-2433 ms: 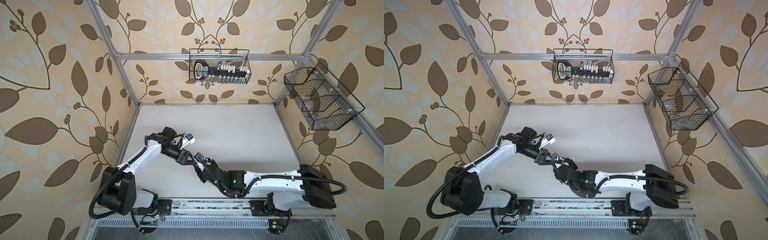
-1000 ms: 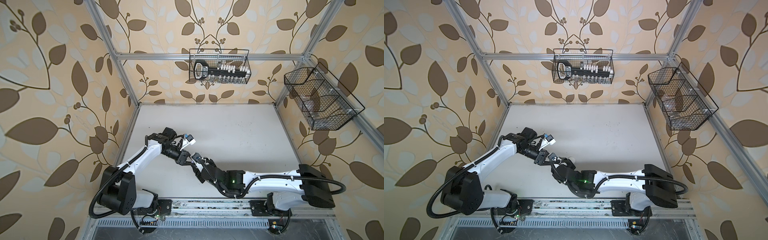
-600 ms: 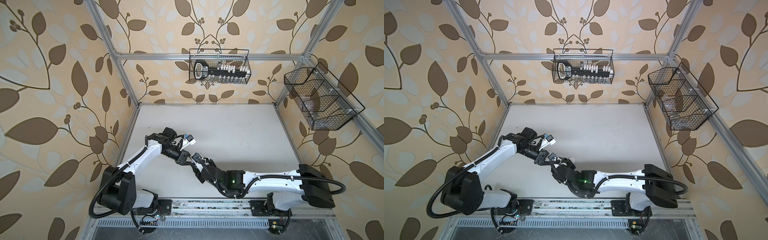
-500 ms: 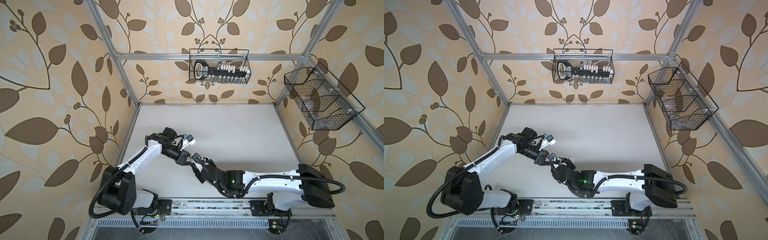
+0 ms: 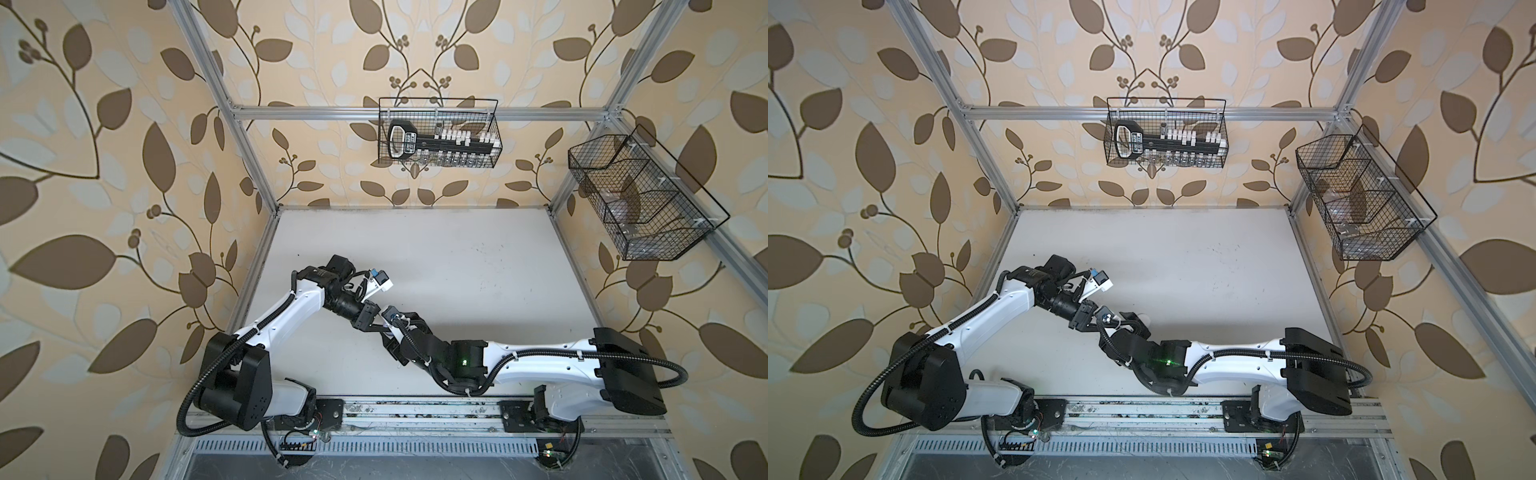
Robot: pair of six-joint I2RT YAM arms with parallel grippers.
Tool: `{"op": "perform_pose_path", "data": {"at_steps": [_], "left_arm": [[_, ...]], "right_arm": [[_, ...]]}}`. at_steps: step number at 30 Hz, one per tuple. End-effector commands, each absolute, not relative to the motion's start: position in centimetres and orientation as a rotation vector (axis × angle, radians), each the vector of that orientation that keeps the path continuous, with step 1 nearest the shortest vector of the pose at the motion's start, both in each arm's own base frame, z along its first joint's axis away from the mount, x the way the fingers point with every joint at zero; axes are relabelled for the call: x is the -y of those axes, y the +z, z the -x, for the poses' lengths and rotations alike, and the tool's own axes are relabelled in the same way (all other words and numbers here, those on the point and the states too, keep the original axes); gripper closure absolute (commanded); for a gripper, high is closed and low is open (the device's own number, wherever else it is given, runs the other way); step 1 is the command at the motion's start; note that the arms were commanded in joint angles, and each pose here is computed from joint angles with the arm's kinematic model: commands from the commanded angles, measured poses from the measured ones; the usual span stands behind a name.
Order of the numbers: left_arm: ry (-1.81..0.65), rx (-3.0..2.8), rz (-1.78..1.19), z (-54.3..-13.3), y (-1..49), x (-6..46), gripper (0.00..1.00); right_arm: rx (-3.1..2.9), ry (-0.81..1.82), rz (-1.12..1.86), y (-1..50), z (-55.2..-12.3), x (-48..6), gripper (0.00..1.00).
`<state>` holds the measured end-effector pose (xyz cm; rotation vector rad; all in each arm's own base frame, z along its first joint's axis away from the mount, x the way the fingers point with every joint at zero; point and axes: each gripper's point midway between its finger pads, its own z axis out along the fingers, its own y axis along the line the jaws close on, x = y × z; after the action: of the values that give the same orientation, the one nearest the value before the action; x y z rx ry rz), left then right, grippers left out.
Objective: Insert wireless bluetooth earbuds into charging case
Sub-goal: Pass the charging case.
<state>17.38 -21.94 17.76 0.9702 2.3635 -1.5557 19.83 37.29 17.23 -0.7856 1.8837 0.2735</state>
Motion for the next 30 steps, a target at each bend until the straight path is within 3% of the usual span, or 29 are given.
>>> {"op": "perform_pose_path", "data": {"at_steps": [1,14,22,30], "left_arm": [[-1.592,-2.281,-1.016,-17.0,19.8,22.4,0.87],[-1.496,-2.265,-1.0,-19.0,18.8,22.7,0.88],[-1.39,-2.208,-0.915,-22.7,17.0,23.6,0.94],[-1.316,-2.088,-0.948,-23.5,14.2,26.1,0.91]], "right_arm": [[-1.864,0.266,0.757,18.5,-20.2,-37.4,0.22],[-1.904,0.29,0.711,18.2,-17.9,-34.0,0.16],[-1.969,0.473,0.536,18.2,-16.8,-28.9,0.15],[-2.011,0.476,0.256,17.5,-18.4,-22.4,0.07]]}}
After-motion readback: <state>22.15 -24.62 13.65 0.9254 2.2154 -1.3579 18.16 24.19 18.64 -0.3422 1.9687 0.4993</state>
